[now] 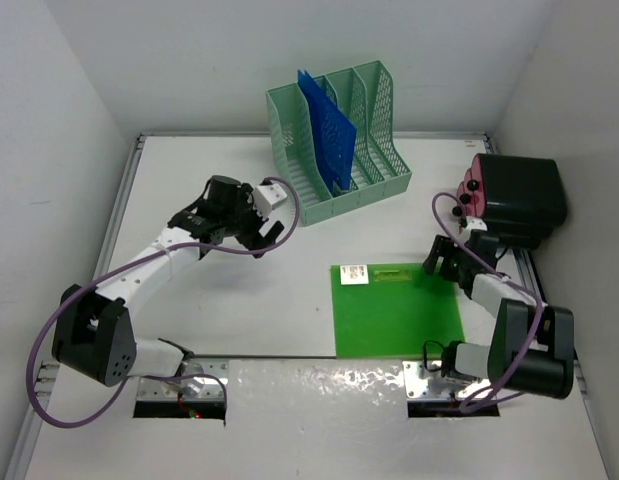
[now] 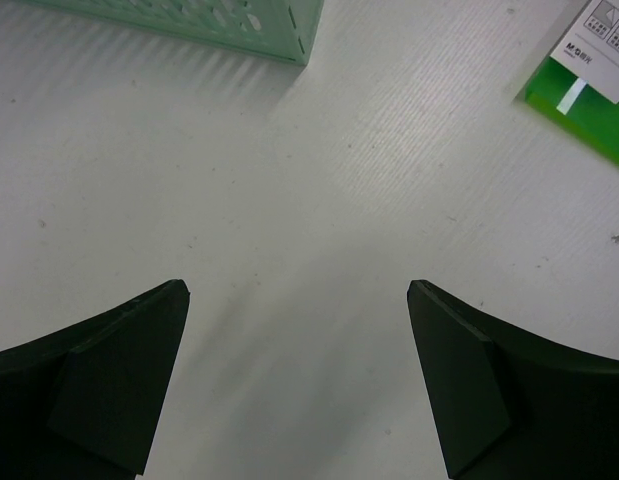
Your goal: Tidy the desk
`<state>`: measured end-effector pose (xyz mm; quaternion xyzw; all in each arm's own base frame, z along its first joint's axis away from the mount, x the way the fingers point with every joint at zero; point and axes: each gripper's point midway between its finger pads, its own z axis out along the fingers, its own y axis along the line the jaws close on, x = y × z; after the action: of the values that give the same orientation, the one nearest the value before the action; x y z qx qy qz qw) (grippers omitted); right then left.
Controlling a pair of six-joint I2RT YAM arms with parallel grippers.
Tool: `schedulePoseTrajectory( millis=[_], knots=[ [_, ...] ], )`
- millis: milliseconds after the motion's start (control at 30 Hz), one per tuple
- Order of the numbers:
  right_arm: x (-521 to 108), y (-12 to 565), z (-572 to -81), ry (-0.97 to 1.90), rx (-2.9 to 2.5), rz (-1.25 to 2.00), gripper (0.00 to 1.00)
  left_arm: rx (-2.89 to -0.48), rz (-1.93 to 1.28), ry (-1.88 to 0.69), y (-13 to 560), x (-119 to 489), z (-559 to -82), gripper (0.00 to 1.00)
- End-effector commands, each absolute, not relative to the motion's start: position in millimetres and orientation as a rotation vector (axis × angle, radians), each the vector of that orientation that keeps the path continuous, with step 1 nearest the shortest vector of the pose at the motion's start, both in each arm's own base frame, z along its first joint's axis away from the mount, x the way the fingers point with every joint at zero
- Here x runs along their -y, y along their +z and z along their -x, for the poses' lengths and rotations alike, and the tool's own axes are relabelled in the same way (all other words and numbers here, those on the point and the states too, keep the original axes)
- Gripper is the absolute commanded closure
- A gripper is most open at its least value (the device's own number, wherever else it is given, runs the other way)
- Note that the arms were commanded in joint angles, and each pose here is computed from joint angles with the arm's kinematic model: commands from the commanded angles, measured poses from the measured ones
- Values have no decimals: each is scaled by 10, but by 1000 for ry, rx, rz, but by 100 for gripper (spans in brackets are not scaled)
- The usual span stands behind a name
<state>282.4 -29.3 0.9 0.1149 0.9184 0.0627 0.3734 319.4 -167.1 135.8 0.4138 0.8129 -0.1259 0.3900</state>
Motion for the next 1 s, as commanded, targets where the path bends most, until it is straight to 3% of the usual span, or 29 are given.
schedulePoseTrajectory(
  millis=[0, 467, 767, 967],
  knots=[
    [101, 27, -2677, 204, -2398, -231, 24, -1996, -1059, -318, 1543, 1745, -3259, 10],
    [-1348, 230, -2811, 568, -2329, 189, 33, -1973, -1283, -391, 1270, 2119, -2947, 10],
    [-1623, 213, -2622, 759, -2326, 307, 71, -2031, -1316, -294, 928, 1972, -2991, 10],
    [-1817, 86, -2546, 941, -2290, 298, 71, -2066, -1329, -249, 756, 1912, -3025, 10]
  ],
)
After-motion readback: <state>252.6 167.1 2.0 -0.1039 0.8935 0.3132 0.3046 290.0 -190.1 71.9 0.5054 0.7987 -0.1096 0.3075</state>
